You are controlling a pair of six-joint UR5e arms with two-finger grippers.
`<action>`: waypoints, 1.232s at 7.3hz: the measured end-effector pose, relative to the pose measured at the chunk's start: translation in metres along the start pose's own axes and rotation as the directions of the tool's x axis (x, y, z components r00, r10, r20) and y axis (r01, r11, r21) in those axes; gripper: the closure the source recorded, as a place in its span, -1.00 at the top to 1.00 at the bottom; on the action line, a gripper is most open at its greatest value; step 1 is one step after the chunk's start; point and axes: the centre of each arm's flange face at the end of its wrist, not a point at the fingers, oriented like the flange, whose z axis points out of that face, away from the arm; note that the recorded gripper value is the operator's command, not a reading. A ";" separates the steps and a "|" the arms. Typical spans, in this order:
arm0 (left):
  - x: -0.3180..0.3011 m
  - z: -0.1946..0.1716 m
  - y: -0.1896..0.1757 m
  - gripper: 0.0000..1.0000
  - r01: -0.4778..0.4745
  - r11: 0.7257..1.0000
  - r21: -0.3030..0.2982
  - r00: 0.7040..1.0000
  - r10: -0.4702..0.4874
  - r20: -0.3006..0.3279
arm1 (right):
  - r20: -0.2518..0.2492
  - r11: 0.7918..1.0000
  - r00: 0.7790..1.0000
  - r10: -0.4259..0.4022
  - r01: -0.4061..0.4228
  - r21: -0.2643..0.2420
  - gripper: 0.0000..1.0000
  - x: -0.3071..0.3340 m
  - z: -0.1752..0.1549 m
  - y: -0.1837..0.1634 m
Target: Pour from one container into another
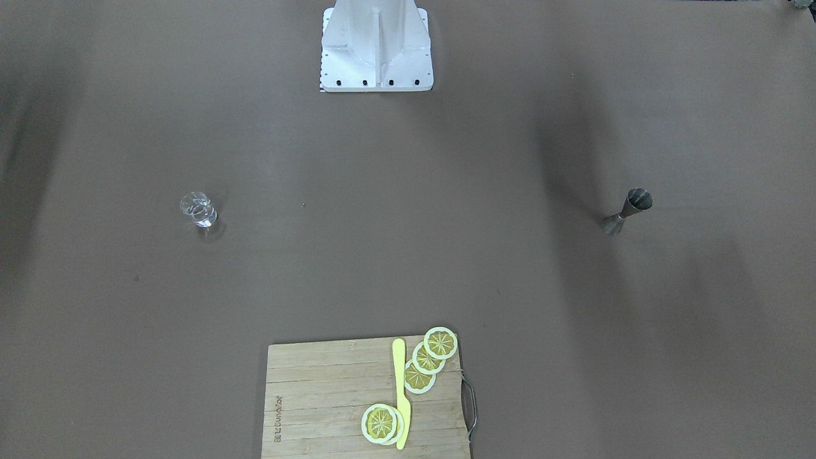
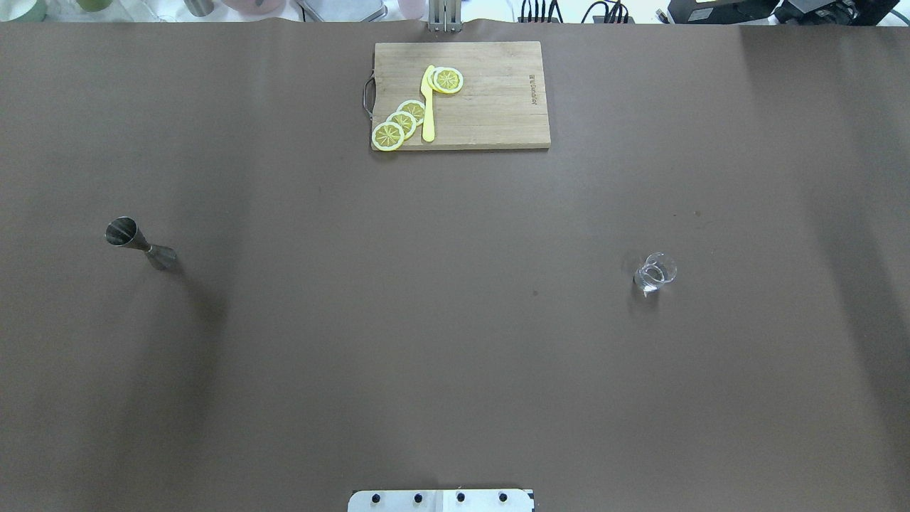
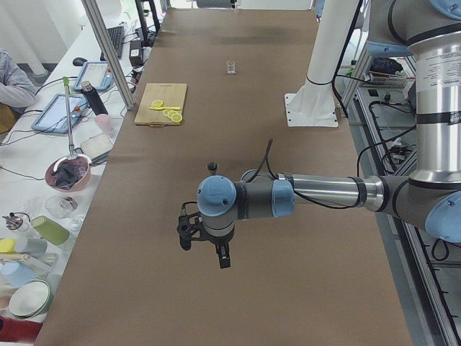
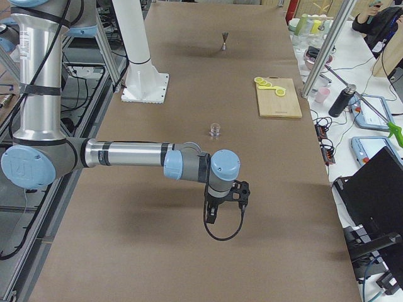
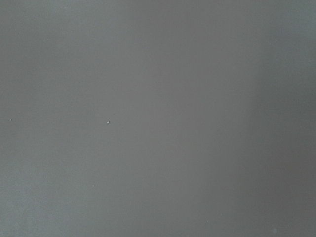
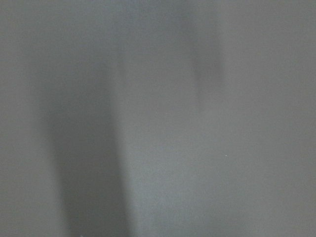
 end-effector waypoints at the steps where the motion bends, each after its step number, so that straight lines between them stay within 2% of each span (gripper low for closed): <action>1: 0.000 0.000 0.000 0.96 0.000 1.000 -0.001 1.000 0.000 0.000 | 0.010 1.000 1.000 -0.025 0.025 0.013 1.00 -0.006 -0.001 -0.004; 4: 0.000 0.000 0.000 0.96 0.000 1.000 -0.001 1.000 0.000 0.000 | 0.090 0.991 0.988 -0.129 0.126 0.044 1.00 -0.032 0.013 -0.020; 6: 0.000 0.000 0.000 0.96 0.000 1.000 0.000 1.000 0.000 0.000 | 0.144 0.979 0.971 -0.193 0.181 0.095 1.00 -0.049 0.004 -0.025; 7: 0.000 0.000 0.000 0.96 0.000 1.000 -0.001 1.000 0.000 0.000 | 0.148 0.965 0.958 -0.244 0.225 0.138 1.00 -0.061 -0.007 -0.029; 8: -0.001 0.001 0.001 0.96 0.002 1.000 -0.002 1.000 -0.002 0.000 | 0.142 0.937 0.937 -0.320 0.291 0.193 1.00 -0.078 -0.015 -0.034; 9: -0.002 0.002 0.002 0.96 0.004 1.000 -0.004 1.000 -0.004 0.000 | 0.131 0.892 0.899 -0.417 0.378 0.246 1.00 -0.103 -0.018 -0.040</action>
